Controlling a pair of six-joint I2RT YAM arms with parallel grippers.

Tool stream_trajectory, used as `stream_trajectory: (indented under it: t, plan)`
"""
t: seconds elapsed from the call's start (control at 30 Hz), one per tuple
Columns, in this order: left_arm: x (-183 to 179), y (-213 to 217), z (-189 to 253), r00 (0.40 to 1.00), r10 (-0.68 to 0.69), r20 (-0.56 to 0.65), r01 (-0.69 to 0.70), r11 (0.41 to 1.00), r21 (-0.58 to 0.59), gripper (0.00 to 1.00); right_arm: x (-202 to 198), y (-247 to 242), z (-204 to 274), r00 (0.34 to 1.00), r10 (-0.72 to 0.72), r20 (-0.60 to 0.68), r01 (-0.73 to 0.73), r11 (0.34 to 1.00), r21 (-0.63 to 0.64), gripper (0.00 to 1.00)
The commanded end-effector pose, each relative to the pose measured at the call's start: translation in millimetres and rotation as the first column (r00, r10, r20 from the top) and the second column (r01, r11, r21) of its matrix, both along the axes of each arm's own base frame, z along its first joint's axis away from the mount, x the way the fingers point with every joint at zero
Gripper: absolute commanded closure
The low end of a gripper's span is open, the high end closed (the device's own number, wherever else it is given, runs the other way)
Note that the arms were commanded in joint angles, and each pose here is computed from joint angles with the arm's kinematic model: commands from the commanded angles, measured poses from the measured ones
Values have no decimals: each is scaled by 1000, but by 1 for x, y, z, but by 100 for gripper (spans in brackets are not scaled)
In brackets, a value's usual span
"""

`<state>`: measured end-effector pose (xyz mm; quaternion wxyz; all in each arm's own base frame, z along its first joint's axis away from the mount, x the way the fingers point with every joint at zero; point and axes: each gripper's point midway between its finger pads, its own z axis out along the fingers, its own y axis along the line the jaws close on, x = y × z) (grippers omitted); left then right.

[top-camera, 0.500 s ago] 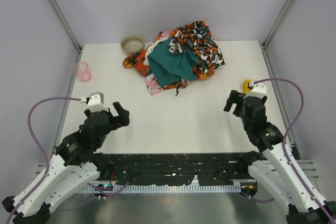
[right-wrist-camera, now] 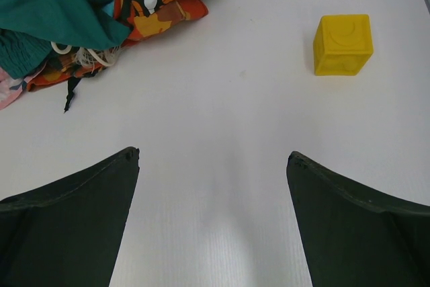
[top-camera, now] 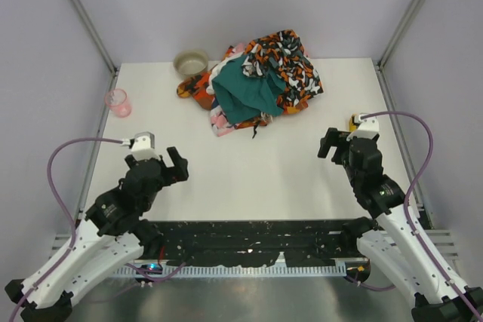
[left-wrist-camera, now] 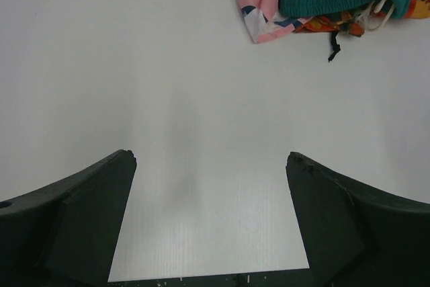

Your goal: Pick out a specific cloth from the pile

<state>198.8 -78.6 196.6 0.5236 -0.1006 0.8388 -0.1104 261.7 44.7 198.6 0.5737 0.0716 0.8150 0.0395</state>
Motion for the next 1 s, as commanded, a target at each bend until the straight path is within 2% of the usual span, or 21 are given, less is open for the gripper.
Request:
stream_trajectory:
  t: [0.0,0.03,0.1,0.2,0.27,0.33,0.4,0.47,0.53,0.63,0.73,0.83,0.9,0.97]
  plan:
    - [27,-39,17,966,-226,123,211,970,122,0,5,4,13,998,32,52,-32,999,-7,5]
    - [34,-54,24,922,-354,156,314,920,233,0,6,7,13,998,45,53,-45,999,-8,5]
    - [47,-84,37,824,-536,181,444,811,381,0,6,13,16,995,83,60,-83,997,0,5]
    - [68,-122,65,673,-722,161,529,621,578,0,6,16,16,994,96,60,-96,995,5,5]
    - [95,-144,57,632,-772,60,553,504,664,0,6,16,15,994,97,57,-97,995,0,5]
    - [120,-156,45,621,-782,-54,558,392,731,0,6,17,13,994,103,46,-103,995,-5,5]
    - [140,-172,30,558,-805,-203,577,200,792,0,7,17,11,994,104,42,-104,995,-9,5]
    - [154,-183,7,469,-794,-387,586,-48,809,0,8,15,11,995,98,35,-98,995,-18,5]
    - [175,-193,-11,448,-754,-479,560,-181,808,0,7,15,10,995,98,26,-97,995,-22,5]
    - [212,-210,-18,475,-737,-481,445,-270,854,0,8,17,8,994,109,22,-108,994,-23,5]
    - [238,-235,-33,466,-760,-454,359,-307,882,0,8,17,5,994,112,12,-112,993,-30,5]
    - [257,-248,-58,440,-736,-514,397,-354,847,0,7,15,4,995,102,6,-102,994,-35,5]
    - [271,-255,-68,440,-708,-552,454,-355,817,0,6,14,4,995,101,9,-101,994,-37,5]
    - [280,-256,-86,426,-673,-605,500,-382,777,0,6,13,6,995,97,19,-96,995,-36,5]
